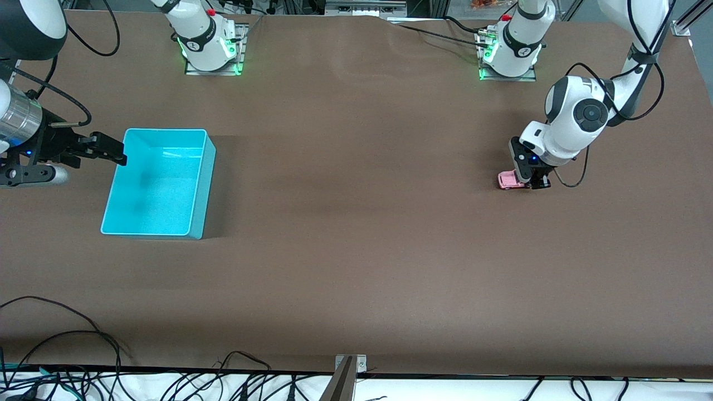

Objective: Wind and store pink jeep toy

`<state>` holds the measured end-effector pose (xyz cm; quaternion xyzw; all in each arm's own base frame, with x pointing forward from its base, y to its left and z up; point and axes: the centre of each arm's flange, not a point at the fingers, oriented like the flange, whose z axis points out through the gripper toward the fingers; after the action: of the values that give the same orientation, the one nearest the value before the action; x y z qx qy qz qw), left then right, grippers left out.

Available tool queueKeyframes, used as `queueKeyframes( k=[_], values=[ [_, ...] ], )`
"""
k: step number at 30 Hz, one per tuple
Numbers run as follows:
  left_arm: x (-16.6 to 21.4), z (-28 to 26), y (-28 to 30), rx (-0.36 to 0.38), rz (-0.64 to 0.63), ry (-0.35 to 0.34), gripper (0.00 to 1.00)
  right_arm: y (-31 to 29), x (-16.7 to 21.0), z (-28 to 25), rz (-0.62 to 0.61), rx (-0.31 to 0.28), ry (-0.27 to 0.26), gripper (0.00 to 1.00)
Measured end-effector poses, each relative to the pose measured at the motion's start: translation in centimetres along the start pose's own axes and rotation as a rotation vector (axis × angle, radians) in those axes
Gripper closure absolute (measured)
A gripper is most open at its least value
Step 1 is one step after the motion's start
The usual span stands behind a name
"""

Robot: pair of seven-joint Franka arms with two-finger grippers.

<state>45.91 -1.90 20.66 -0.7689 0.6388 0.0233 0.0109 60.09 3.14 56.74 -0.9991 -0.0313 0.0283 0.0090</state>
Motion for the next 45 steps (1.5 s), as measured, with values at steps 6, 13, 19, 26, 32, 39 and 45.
queueKeyframes(
  k=[6, 13, 19, 26, 32, 39, 45],
  values=[
    [-0.1, 0.7, 0.2, -0.014, -0.001, -0.001, 0.5, 0.0, 0.0, 0.0, 0.0, 0.0, 0.0, 0.0],
    [-0.4, 0.7, 0.2, -0.016, -0.007, -0.001, 0.5, 0.0, 0.0, 0.0, 0.0, 0.0, -0.001, 0.0],
    [-0.6, 0.7, 0.1, -0.017, -0.013, -0.002, 0.5, 0.0, 0.0, 0.0, 0.0, 0.0, -0.001, 0.0],
    [-1.3, 0.8, 0.0, -0.018, -0.016, -0.008, 0.5, 0.0, 0.0, 0.0, 0.0, 0.0, -0.001, 0.0],
    [-2.8, 0.9, -0.2, -0.019, -0.017, -0.031, 0.5, 0.0, 0.0, 0.1, 0.0, 0.0, -0.001, 0.0],
    [-4.8, 1.0, -0.4, -0.018, -0.005, -0.057, 0.5, 0.0, 0.0, 0.1, 0.0, 0.0, -0.001, 0.0],
    [-7.4, 1.2, -0.7, -0.018, -0.006, -0.073, 0.5, 0.0, 0.0, 0.1, 0.0, 0.0, -0.001, 0.0]
  ],
)
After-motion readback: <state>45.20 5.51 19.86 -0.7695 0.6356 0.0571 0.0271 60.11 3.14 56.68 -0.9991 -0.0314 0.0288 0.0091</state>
